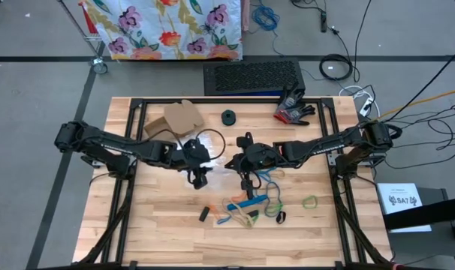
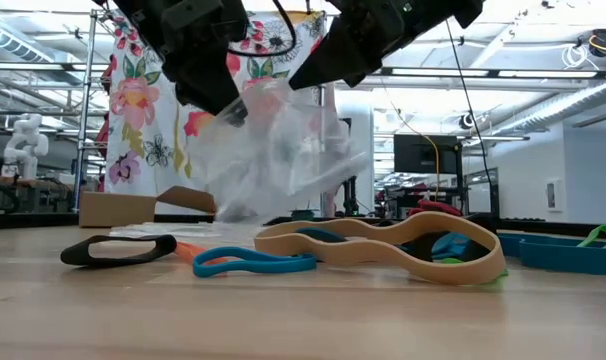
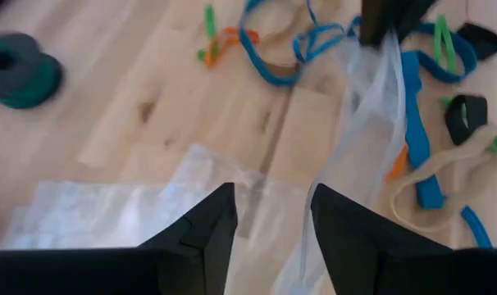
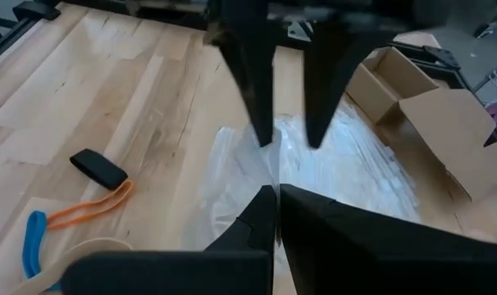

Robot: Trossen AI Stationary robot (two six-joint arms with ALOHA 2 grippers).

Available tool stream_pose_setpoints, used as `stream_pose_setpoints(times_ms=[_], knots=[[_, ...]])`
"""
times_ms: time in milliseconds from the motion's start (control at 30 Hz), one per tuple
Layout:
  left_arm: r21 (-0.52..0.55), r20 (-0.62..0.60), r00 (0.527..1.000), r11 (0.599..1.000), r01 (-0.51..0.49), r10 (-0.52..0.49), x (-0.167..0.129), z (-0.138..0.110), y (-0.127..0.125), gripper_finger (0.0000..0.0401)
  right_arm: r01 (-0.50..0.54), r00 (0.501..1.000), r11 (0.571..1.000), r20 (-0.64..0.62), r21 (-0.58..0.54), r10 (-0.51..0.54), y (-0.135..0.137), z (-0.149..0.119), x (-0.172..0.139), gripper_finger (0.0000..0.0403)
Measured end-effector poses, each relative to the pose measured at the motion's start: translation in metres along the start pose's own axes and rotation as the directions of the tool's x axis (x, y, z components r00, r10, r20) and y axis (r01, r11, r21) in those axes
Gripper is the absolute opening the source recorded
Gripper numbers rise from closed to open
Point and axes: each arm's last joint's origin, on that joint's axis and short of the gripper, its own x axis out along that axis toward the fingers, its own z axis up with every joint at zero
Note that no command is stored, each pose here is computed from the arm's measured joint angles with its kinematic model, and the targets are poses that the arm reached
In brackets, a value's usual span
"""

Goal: Sort rubber bands
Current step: Open the transparent zip bag

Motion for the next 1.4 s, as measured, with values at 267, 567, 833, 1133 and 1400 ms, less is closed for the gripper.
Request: stream_pose_setpoints(times_ms=[267,567,833,1133,1400], knots=[[-0.002,-0.018,0.997,0.997,0.079,-0.079,0.011,0.000,-0.005,0.0084,-0.004,1.000,1.000,-0.031,0.006,0.004,0.000,-0.003,0.000,0.0002],[-0.023,0.004,0.995,0.995,0.095,-0.095,0.011,0.003,-0.005,0.0006,-0.007,0.996,1.000,-0.088,0.023,0.009,0.001,-0.009,0.000,0.0002],[-0.100,-0.032,0.999,0.995,0.014,-0.018,0.012,0.001,0.006,0.0003,0.023,0.998,0.999,-0.061,-0.023,-0.025,-0.008,0.000,-0.002,0.0002],[-0.146,-0.108,0.986,0.979,-0.139,0.124,0.007,0.007,0.027,0.0001,0.065,0.996,0.995,-0.054,-0.078,-0.069,-0.022,0.004,-0.003,0.0040],[-0.148,-0.067,0.988,0.977,-0.151,0.142,-0.006,0.028,0.027,0.0001,0.104,0.995,0.972,0.008,-0.209,-0.104,-0.032,0.006,0.004,0.0125]])
